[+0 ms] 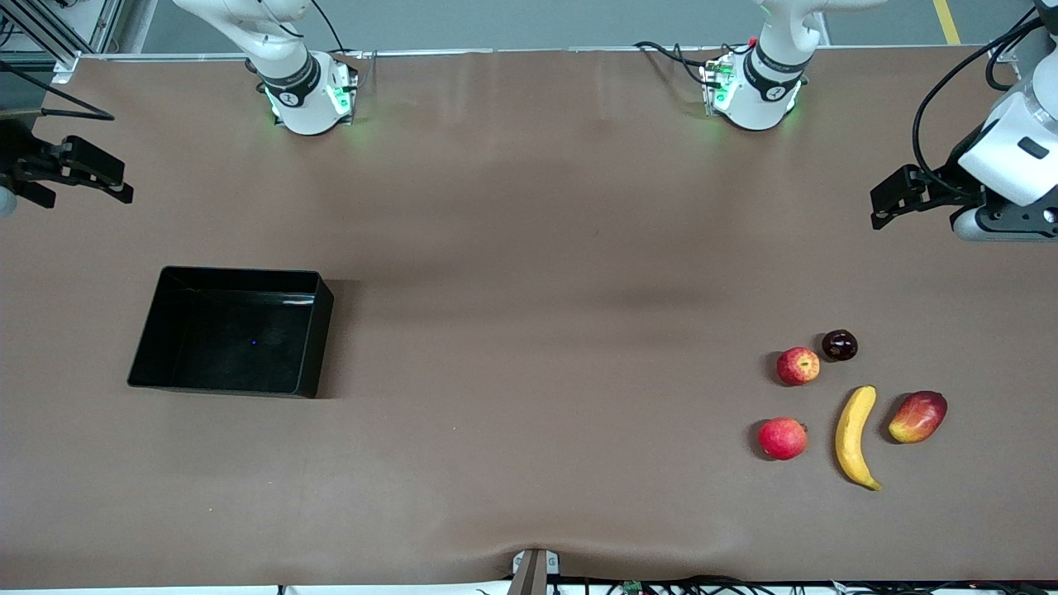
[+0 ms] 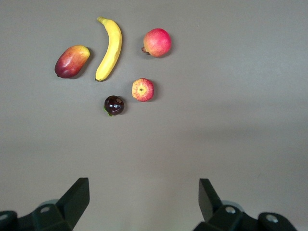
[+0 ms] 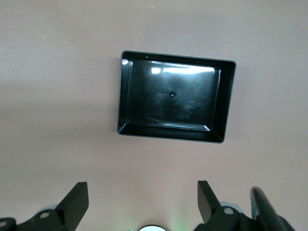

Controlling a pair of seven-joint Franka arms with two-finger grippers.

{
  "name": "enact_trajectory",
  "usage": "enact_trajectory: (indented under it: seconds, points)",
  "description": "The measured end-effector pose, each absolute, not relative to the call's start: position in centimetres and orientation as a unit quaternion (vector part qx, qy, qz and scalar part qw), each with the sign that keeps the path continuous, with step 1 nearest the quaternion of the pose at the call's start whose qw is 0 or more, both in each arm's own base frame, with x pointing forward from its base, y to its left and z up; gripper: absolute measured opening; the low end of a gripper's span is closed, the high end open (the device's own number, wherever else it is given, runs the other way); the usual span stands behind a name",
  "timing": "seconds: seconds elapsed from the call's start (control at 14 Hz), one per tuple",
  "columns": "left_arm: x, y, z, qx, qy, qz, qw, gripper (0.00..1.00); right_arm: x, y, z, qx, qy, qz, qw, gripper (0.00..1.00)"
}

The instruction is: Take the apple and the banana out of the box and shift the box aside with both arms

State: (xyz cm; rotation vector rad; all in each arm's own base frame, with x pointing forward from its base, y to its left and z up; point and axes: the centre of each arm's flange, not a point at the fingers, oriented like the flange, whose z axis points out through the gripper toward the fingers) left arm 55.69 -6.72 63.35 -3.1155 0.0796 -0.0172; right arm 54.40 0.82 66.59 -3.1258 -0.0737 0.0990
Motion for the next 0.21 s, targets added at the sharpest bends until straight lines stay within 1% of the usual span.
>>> enact_trajectory:
  seconds: [0.21]
  points:
    - [55.69, -6.72, 63.35, -1.0, 0.026, -0.006, 0.013, 1.0, 54.4, 0.59, 66.56, -0.999, -0.021, 0.032, 0.007, 1.0]
